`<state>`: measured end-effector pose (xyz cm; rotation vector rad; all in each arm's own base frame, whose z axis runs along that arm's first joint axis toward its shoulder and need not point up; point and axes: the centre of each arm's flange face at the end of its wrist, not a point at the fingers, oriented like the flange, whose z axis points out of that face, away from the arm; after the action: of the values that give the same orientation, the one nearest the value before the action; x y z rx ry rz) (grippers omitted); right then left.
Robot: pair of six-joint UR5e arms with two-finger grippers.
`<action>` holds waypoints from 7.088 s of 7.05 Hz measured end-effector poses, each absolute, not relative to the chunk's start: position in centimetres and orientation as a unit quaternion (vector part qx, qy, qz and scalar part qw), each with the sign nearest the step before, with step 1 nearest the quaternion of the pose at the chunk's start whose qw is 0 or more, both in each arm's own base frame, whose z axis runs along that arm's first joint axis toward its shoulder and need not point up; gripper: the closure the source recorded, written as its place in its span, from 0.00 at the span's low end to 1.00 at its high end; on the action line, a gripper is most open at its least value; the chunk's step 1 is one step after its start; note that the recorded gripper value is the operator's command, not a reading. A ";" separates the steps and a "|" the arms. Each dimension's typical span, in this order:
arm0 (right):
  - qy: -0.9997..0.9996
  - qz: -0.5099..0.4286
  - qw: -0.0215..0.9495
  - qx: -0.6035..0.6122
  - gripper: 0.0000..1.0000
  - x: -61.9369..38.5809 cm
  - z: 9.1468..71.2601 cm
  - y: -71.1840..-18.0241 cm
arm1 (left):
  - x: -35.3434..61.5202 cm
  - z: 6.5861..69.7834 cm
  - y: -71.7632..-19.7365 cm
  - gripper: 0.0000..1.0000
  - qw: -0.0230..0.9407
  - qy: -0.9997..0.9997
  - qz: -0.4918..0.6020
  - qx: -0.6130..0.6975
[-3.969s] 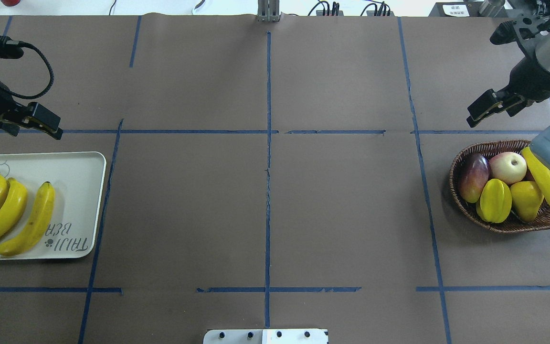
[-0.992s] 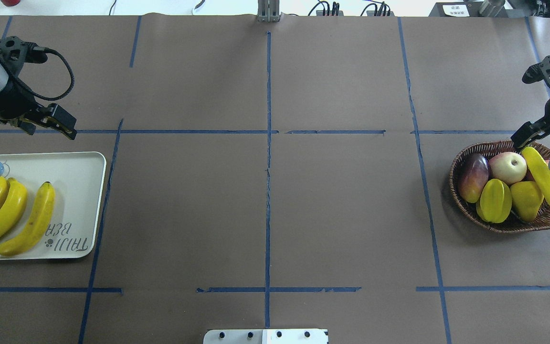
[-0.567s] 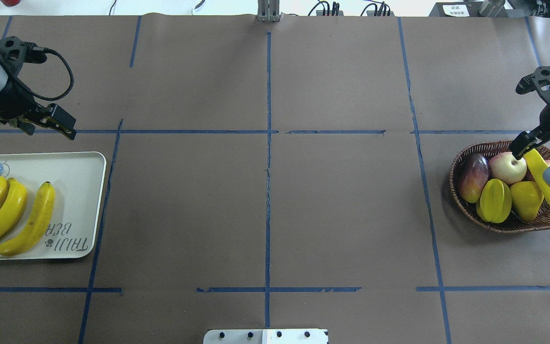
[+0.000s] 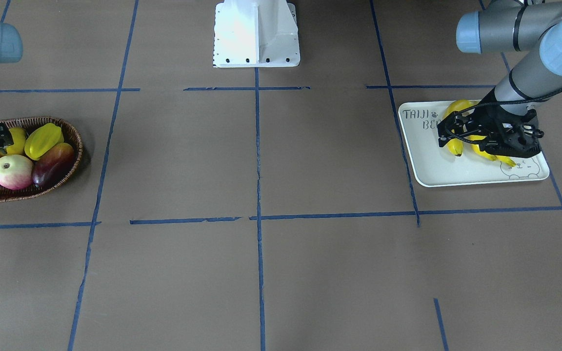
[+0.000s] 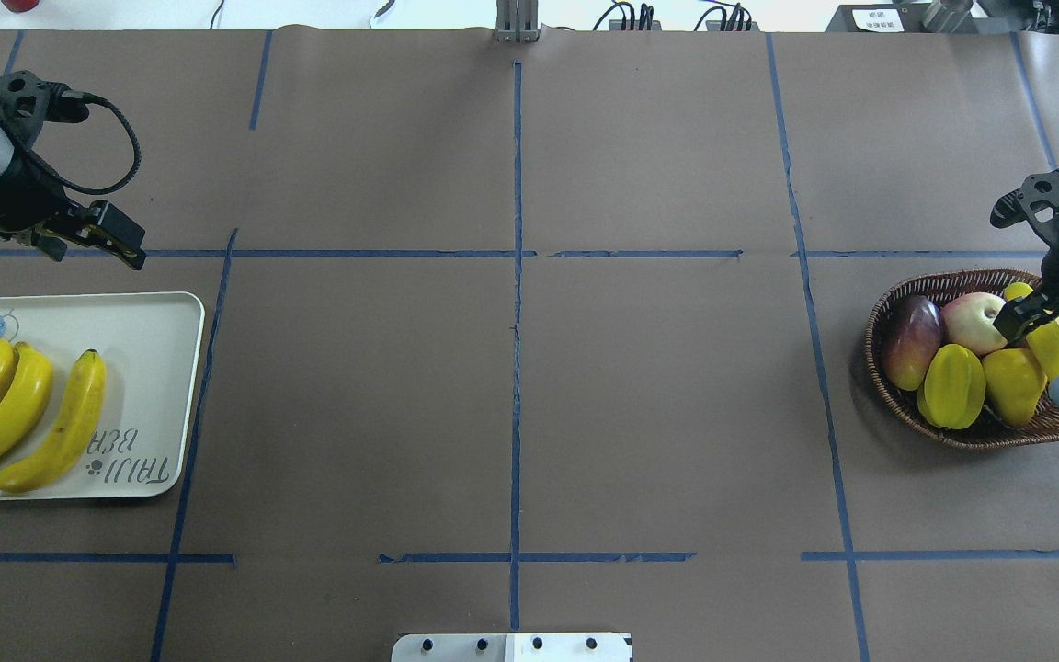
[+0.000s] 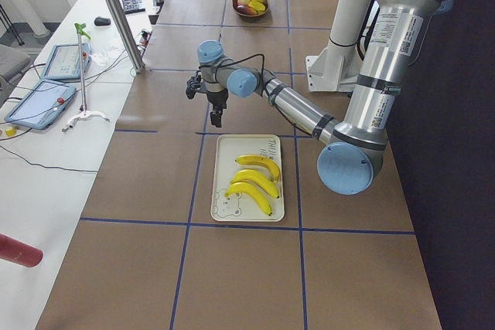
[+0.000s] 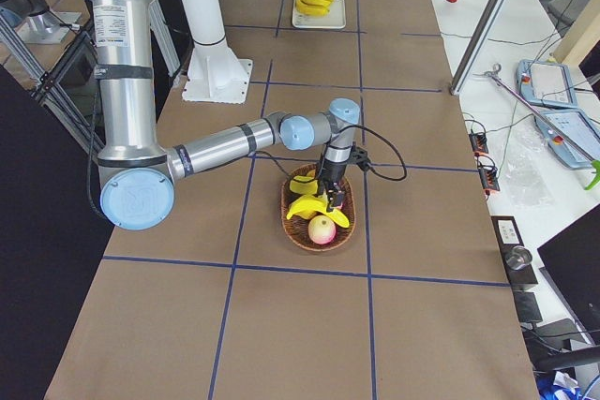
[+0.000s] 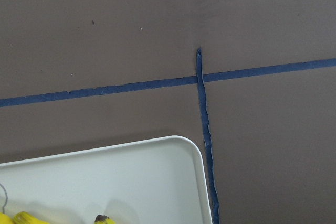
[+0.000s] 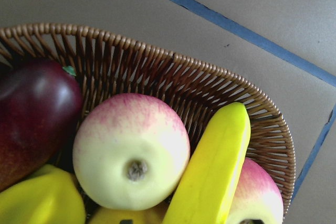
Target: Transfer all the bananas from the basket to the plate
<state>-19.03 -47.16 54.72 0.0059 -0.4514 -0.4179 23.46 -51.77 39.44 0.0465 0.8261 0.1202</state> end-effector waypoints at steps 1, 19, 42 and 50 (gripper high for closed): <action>-0.211 -0.210 0.955 0.004 0.54 -19.3 54.9 -47.0 | 23.5 39.4 -51.8 0.00 0.914 0.401 0.058 0.023; -0.400 0.104 0.906 0.088 0.98 -29.4 38.3 -50.3 | 23.6 38.4 -51.5 0.00 0.912 0.406 0.046 0.023; -0.742 0.205 0.637 -0.044 0.94 -51.6 17.0 -39.8 | 35.9 23.6 -39.8 0.00 0.671 0.722 0.081 0.146; -0.753 0.197 0.626 -0.045 0.92 -51.5 15.4 -39.1 | 39.5 25.2 -37.6 0.18 0.657 0.731 0.127 0.136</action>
<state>-51.47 -39.08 15.45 -0.1034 -1.7275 0.4524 39.53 -37.61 25.20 0.3079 1.6549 0.2877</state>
